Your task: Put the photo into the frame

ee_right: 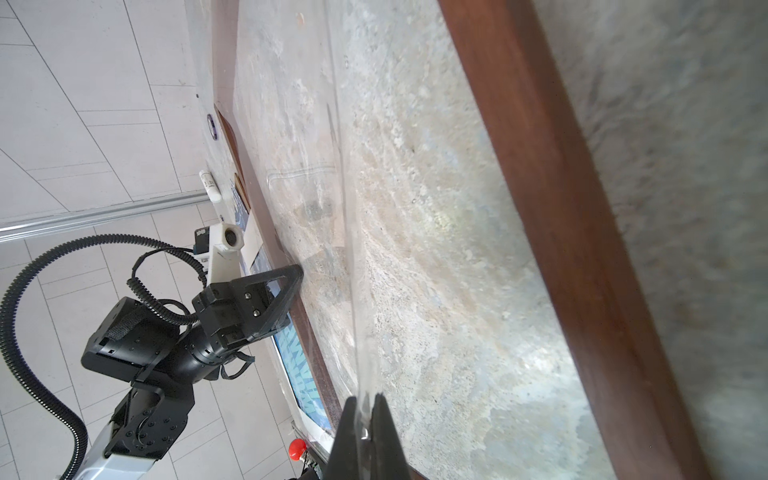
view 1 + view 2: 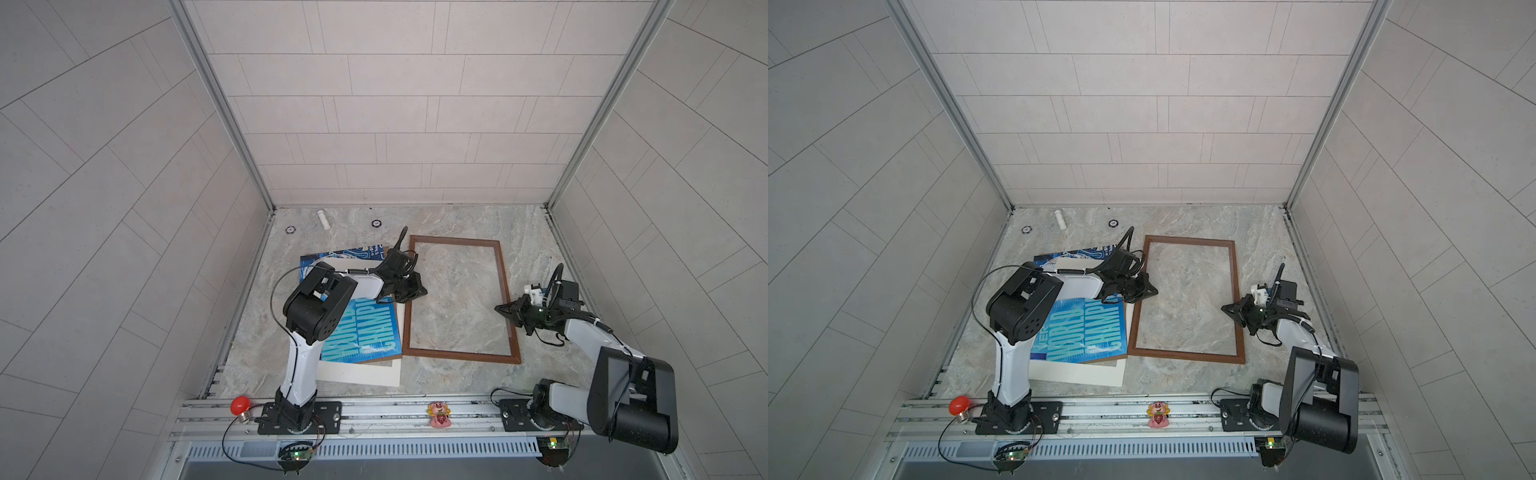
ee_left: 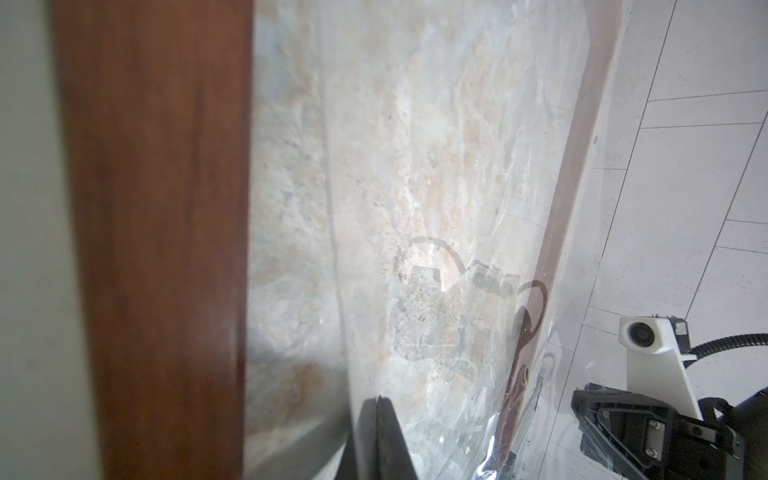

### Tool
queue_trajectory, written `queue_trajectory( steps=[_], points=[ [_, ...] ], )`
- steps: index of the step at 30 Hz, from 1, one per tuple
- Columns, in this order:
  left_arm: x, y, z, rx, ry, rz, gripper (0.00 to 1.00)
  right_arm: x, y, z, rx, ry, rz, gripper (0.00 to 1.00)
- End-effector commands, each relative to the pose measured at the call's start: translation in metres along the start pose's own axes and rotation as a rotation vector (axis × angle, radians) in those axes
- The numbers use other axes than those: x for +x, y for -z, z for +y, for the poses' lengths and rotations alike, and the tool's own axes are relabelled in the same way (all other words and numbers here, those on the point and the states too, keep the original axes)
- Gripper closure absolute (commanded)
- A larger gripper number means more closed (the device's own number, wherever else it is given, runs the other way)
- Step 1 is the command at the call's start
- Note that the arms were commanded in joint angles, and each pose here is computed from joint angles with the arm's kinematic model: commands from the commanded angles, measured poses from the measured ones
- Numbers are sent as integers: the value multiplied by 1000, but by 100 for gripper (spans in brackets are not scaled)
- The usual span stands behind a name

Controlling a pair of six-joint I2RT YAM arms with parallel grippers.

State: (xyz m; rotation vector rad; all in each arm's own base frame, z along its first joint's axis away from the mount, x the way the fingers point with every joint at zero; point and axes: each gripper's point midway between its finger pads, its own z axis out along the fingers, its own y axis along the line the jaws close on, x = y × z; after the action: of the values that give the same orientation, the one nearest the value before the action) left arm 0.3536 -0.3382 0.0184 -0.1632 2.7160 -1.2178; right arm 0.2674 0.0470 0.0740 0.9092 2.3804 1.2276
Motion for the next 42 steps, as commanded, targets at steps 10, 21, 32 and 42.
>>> queue_trajectory(
  steps=[10, 21, 32, 42],
  points=[
    [9, 4, 2, -6, 2, 5, 100, 4, 2, 3, -11, 11, 9, 100],
    [12, 6, 1, -4, 1, 11, 100, 4, 3, 3, -9, 13, 6, 100],
    [15, 5, 1, 8, 10, 14, 100, -1, 4, -1, -2, 6, -2, 100],
    [18, 3, 3, 4, 16, 19, 100, -3, 4, -1, -2, 7, 0, 100]
  ],
)
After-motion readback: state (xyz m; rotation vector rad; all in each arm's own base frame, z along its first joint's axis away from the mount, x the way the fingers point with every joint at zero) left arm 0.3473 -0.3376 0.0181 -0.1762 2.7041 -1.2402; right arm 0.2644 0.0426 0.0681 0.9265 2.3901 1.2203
